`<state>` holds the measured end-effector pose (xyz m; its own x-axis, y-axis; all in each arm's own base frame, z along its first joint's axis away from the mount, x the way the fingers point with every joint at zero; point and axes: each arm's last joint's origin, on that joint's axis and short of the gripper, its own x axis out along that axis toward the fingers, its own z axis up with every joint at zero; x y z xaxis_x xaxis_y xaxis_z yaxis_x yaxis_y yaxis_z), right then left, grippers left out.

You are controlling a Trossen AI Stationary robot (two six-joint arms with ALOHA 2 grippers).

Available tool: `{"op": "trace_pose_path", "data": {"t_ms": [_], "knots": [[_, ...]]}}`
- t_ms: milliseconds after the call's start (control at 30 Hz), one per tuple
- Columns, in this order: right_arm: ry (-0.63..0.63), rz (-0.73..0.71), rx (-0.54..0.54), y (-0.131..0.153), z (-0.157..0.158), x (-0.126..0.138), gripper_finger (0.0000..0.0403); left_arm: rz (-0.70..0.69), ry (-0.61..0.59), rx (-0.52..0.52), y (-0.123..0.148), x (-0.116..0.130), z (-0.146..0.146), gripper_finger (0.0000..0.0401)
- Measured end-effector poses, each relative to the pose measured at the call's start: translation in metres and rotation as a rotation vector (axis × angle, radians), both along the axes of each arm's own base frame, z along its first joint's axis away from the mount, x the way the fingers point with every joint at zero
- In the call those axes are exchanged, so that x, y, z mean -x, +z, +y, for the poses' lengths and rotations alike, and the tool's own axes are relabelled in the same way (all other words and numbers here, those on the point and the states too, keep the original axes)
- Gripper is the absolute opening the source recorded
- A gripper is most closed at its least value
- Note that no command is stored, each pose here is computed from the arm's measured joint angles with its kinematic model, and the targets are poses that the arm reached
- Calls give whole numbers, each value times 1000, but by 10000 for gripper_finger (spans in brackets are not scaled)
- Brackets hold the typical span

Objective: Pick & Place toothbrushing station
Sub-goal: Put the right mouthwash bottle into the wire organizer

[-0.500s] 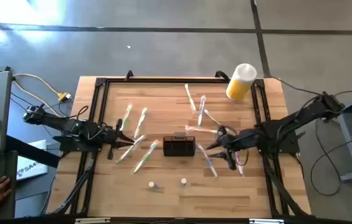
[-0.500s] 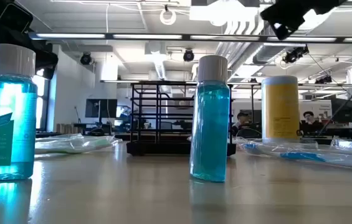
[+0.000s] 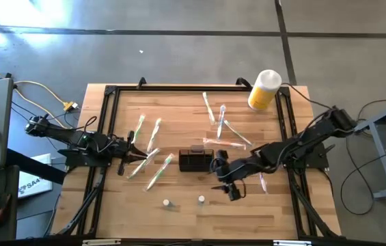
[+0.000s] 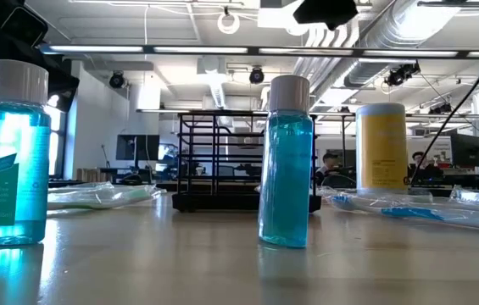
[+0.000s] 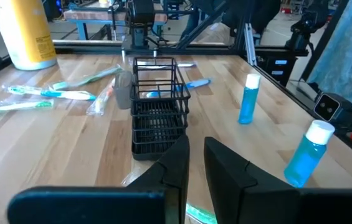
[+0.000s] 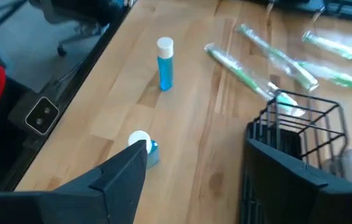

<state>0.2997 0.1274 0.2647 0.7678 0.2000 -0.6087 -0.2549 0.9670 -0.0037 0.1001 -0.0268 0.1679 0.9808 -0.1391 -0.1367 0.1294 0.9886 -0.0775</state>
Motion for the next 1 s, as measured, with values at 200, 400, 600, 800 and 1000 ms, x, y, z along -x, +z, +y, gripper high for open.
{"op": "trace_pose_path", "data": {"t_ms": [200,400,600,800,1000], "knots": [[-131,156,-98,9,9,-21,255,1,2,13,0,0,0,47],[-193,231,-249,24,16,-33,252,5,6,44,0,0,0,47],[-244,274,-388,28,21,-38,245,22,25,169,0,0,0,47],[-321,302,-467,28,20,-38,244,28,40,228,0,0,0,47],[-309,225,-342,21,27,-42,244,41,53,316,0,0,0,47]]}}
